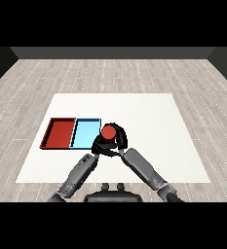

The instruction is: Pick the red can and put it in the red box

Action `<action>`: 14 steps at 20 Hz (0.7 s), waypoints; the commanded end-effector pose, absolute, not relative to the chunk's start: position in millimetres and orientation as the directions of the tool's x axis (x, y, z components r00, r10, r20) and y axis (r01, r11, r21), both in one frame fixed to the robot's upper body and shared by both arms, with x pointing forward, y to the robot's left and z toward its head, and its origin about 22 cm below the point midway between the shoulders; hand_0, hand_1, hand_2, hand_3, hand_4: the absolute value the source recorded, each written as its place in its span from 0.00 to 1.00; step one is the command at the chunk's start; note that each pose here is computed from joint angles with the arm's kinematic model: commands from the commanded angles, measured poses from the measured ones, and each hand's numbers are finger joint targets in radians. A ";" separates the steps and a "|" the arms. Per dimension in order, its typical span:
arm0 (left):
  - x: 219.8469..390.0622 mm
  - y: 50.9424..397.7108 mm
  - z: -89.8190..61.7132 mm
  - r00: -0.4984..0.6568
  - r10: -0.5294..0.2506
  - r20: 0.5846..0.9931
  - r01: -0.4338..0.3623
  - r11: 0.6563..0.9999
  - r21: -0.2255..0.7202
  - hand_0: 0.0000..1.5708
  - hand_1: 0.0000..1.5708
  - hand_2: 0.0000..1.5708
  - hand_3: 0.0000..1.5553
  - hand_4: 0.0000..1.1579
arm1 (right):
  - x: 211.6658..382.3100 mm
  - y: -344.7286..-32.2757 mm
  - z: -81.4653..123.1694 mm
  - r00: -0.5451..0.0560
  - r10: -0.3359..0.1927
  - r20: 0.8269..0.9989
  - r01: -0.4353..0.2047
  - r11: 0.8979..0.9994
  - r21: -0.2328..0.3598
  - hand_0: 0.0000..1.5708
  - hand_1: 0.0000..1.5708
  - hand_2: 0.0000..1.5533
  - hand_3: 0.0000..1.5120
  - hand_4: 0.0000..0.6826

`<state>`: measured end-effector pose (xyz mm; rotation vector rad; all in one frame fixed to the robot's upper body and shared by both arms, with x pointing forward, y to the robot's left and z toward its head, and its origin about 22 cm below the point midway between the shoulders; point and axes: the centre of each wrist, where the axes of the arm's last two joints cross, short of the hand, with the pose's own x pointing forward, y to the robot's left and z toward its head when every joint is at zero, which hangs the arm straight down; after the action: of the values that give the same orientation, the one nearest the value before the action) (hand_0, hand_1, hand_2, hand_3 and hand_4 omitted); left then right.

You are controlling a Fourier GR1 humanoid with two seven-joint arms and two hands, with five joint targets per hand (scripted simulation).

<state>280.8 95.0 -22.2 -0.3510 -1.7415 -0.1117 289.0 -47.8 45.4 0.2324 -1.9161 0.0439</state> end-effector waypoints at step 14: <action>290.2 87.5 -20.5 -0.137 0.090 0.987 0.058 0.995 -0.083 1.00 1.00 1.00 0.96 0.85 | 272.4 -25.3 32.6 -0.310 -0.148 0.939 -0.237 0.969 0.074 0.94 0.94 0.94 0.90 0.93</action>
<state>281.6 92.9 -20.3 -0.1770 -1.7267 -0.0401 286.5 -32.9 39.2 0.2446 -1.9122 0.0961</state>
